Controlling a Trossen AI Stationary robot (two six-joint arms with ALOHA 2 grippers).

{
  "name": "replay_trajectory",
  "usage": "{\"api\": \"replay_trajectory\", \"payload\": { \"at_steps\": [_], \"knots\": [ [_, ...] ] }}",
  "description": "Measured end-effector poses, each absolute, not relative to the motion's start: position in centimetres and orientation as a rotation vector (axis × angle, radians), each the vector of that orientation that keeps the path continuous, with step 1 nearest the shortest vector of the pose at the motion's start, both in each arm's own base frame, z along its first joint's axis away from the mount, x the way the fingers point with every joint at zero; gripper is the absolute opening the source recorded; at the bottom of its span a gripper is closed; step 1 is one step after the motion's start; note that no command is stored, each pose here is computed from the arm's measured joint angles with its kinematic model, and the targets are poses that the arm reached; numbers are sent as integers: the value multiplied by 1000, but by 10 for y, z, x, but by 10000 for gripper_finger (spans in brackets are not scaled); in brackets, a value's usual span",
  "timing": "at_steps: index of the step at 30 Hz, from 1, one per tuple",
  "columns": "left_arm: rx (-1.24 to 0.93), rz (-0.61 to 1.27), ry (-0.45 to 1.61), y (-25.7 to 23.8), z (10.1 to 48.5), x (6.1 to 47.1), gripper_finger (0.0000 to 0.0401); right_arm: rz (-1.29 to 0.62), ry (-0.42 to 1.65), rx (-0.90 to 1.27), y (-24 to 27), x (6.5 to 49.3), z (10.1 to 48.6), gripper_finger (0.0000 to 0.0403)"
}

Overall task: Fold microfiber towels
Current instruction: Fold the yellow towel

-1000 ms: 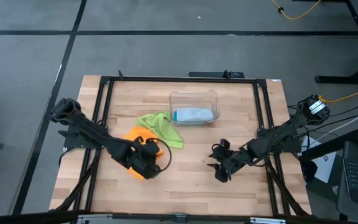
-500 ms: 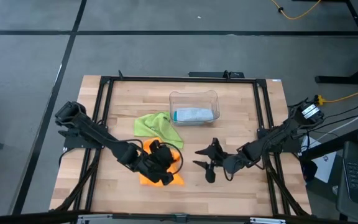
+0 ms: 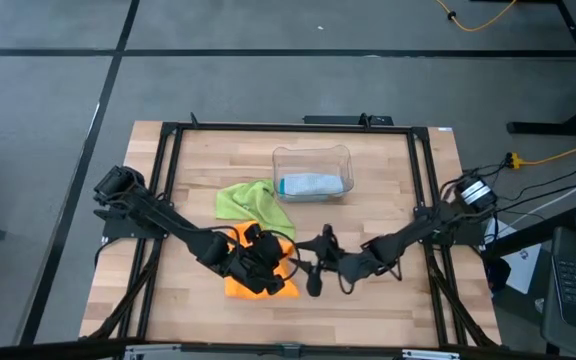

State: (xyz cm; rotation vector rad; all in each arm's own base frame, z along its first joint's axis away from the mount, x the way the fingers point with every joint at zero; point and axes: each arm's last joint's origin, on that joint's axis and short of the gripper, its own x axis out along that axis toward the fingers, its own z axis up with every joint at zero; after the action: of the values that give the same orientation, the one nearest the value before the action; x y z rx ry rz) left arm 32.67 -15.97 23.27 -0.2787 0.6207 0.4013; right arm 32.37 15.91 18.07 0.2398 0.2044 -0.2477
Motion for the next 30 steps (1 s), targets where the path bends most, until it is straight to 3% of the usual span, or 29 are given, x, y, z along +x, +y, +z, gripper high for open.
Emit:
{"api": "replay_trajectory", "payload": {
  "at_steps": [12,30],
  "knots": [
    [-258,348,623,-174,233,320,0,-436,347,201,156,333,175,202],
    [-243,306,615,-184,234,316,0,-330,436,118,155,334,172,197]
  ]
}}
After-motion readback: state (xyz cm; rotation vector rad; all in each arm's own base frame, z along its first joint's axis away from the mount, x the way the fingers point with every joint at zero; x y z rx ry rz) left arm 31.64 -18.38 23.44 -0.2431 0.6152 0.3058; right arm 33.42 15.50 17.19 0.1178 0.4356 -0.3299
